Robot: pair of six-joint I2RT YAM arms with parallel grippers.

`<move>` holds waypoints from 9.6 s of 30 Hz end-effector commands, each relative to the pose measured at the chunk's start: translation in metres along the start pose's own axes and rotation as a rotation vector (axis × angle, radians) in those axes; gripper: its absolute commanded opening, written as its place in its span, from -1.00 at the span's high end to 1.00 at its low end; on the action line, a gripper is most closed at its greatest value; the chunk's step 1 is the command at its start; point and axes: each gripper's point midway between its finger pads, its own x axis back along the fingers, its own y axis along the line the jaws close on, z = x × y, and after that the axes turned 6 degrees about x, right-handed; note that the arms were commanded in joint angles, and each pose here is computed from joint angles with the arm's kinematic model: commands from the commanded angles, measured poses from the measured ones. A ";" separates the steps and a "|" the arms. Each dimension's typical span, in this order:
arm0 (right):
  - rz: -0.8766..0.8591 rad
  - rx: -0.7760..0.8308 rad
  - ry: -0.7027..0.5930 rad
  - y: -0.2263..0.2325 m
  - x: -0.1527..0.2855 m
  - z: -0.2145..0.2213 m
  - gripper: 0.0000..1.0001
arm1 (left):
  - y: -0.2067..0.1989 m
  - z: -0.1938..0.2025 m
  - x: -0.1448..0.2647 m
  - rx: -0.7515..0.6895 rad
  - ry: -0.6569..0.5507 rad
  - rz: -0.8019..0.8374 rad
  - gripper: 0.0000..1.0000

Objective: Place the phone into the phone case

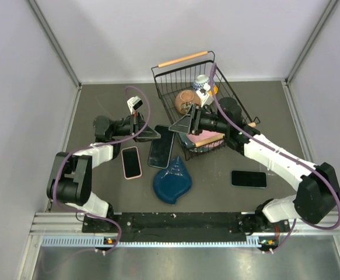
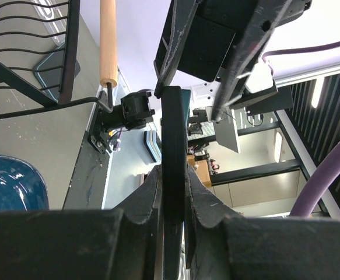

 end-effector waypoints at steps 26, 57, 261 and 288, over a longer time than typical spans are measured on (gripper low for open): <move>-0.167 0.214 -0.063 0.052 0.011 -0.015 0.33 | -0.020 -0.021 -0.007 -0.375 -0.104 -0.106 1.00; -0.148 0.079 0.023 0.029 0.016 0.048 0.06 | -0.058 -0.039 0.001 -0.429 -0.394 -0.101 1.00; 1.534 -0.581 -0.132 -0.246 0.314 0.102 0.47 | 0.094 -0.064 0.148 0.068 -0.701 -0.790 -0.98; 1.284 0.186 0.227 -0.304 0.360 -0.013 0.66 | 0.091 -0.060 0.139 0.051 -0.680 -0.728 -0.98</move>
